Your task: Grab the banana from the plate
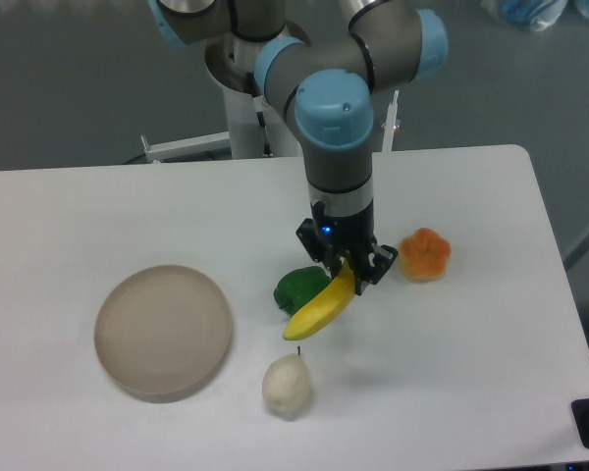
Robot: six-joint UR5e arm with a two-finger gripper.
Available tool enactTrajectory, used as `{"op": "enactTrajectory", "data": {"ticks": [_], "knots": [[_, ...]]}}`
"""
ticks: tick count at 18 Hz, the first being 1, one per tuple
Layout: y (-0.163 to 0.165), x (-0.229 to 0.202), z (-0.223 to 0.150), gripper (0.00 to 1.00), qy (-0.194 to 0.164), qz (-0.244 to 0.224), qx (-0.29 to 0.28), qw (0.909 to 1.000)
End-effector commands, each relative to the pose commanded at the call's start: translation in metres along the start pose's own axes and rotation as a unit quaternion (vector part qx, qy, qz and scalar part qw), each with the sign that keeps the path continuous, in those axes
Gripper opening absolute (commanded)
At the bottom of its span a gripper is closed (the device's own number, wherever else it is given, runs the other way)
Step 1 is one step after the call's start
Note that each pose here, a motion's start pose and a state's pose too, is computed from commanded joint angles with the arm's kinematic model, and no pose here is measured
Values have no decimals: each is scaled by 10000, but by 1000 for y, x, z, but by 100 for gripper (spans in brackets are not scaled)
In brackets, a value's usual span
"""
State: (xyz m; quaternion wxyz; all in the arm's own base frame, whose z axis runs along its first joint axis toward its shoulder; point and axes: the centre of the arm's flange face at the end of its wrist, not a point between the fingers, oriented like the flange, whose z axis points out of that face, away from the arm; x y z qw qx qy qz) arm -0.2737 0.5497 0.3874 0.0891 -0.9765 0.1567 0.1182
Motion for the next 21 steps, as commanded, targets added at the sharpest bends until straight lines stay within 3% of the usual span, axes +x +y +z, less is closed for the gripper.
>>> {"op": "enactTrajectory", "data": {"ticks": [21], "knots": [[-1,-3,-7,36,-97,51,34,9999]]}}
